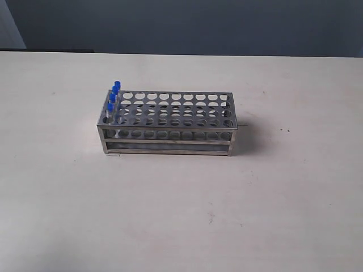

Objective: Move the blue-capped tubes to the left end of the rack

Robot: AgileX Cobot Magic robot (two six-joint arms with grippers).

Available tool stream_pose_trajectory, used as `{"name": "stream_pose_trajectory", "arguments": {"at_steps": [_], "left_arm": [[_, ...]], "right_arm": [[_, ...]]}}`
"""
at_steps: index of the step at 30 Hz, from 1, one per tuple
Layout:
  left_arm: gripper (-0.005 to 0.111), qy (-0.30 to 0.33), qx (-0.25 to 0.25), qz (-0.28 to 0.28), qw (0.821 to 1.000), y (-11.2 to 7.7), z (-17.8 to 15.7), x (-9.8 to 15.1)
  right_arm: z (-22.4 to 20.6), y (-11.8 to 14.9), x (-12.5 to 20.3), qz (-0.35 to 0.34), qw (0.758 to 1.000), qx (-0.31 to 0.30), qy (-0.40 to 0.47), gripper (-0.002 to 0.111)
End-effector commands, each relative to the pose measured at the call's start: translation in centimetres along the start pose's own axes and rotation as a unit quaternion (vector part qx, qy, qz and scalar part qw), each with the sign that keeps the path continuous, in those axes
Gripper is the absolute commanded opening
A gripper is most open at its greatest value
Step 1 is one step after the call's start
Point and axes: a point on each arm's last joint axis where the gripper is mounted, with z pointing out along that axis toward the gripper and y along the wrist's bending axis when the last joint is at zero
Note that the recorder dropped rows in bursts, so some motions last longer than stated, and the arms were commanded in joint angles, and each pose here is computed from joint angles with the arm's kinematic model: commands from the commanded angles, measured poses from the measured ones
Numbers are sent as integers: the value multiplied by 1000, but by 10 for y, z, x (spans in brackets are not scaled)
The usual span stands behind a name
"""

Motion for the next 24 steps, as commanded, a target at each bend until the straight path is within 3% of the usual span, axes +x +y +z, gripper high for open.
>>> {"name": "stream_pose_trajectory", "arguments": {"at_steps": [1,4,6,10,16,21,24], "left_arm": [[0,-3,3,-4,1000,-1,1,0],[0,-3,3,-4,1000,-1,1,0],[0,-3,3,-4,1000,-1,1,0],[0,-3,3,-4,1000,-1,1,0],[0,-3,3,-4,1000,-1,1,0],[0,-3,3,-4,1000,-1,1,0],[0,-3,3,-4,1000,-1,1,0]], "right_arm": [[-49,-1,2,-30,996,70,-43,42],[-100,-1,22,-48,988,131,-71,42],[-128,-1,47,-9,985,153,-84,42],[-144,-11,97,31,981,176,-76,42],[-120,-48,193,73,954,215,-196,42],[-92,-55,294,123,915,255,-289,42],[-79,-55,338,121,894,297,-313,42]]}}
